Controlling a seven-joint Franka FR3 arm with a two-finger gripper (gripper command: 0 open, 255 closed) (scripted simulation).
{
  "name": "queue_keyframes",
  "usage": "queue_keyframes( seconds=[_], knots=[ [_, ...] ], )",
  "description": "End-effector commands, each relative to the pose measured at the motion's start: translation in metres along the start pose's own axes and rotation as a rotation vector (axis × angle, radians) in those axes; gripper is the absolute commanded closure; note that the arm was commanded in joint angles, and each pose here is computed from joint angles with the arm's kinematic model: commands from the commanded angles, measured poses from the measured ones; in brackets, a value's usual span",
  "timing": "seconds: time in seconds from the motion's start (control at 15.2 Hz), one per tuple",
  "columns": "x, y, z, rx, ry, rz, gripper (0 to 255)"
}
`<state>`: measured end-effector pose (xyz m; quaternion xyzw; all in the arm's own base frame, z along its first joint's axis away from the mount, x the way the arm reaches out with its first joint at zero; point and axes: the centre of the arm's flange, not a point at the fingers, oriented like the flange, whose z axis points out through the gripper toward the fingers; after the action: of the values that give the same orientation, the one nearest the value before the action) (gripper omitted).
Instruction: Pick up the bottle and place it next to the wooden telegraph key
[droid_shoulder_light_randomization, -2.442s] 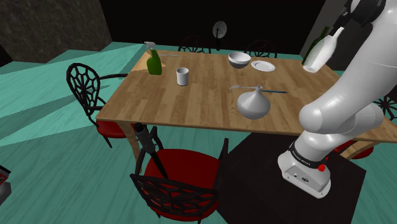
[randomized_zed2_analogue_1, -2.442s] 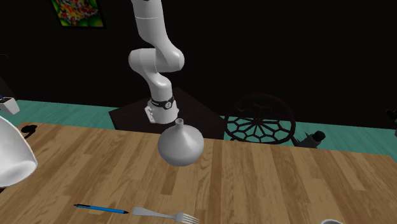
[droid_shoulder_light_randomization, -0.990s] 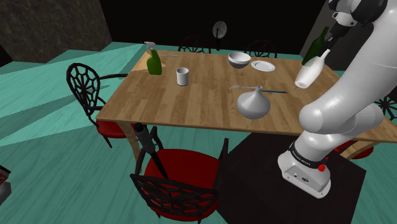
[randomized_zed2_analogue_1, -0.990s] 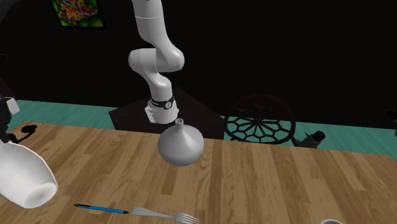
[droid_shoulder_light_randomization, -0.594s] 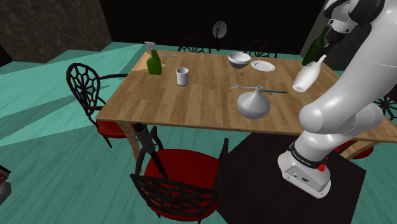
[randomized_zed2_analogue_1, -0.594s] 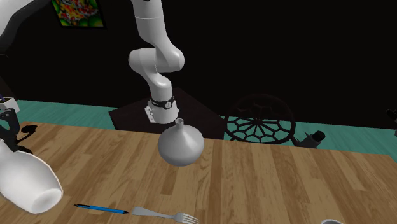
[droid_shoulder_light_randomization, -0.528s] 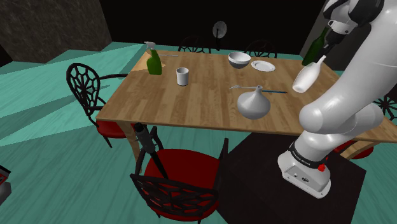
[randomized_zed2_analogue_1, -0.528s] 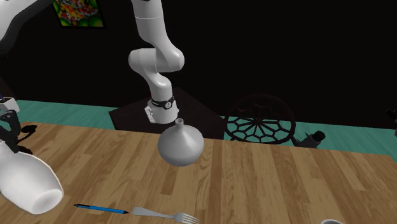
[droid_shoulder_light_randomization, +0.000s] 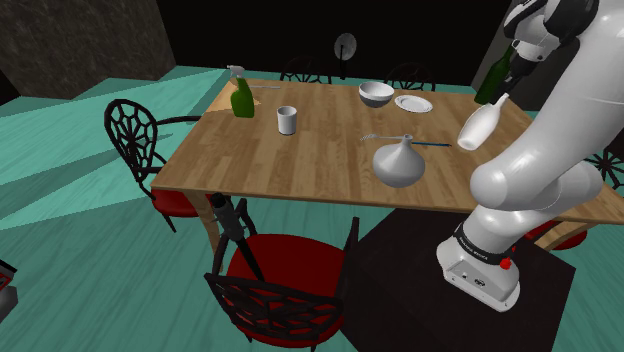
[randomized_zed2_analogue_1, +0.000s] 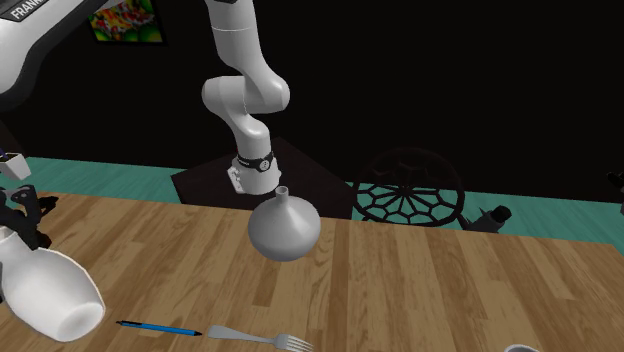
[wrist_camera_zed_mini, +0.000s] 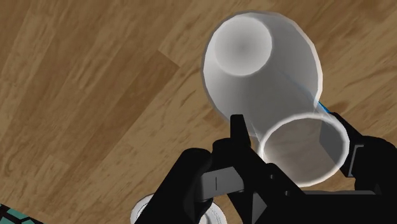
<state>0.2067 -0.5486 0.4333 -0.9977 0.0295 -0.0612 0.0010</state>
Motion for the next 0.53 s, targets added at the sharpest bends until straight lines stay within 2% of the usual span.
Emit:
queue_keyframes(
  seconds=[0.0,0.13,0.2,0.46],
  knots=[
    [0.0,0.0,-0.0001,-0.001,0.0,0.0,255],
    [0.0,0.0,-0.0001,-0.001,0.0,0.0,255],
    [0.0,0.0,-0.0001,-0.001,0.0,0.0,0],
    [0.0,0.0001,-0.0001,-0.001,0.0,0.0,0]
  ],
)
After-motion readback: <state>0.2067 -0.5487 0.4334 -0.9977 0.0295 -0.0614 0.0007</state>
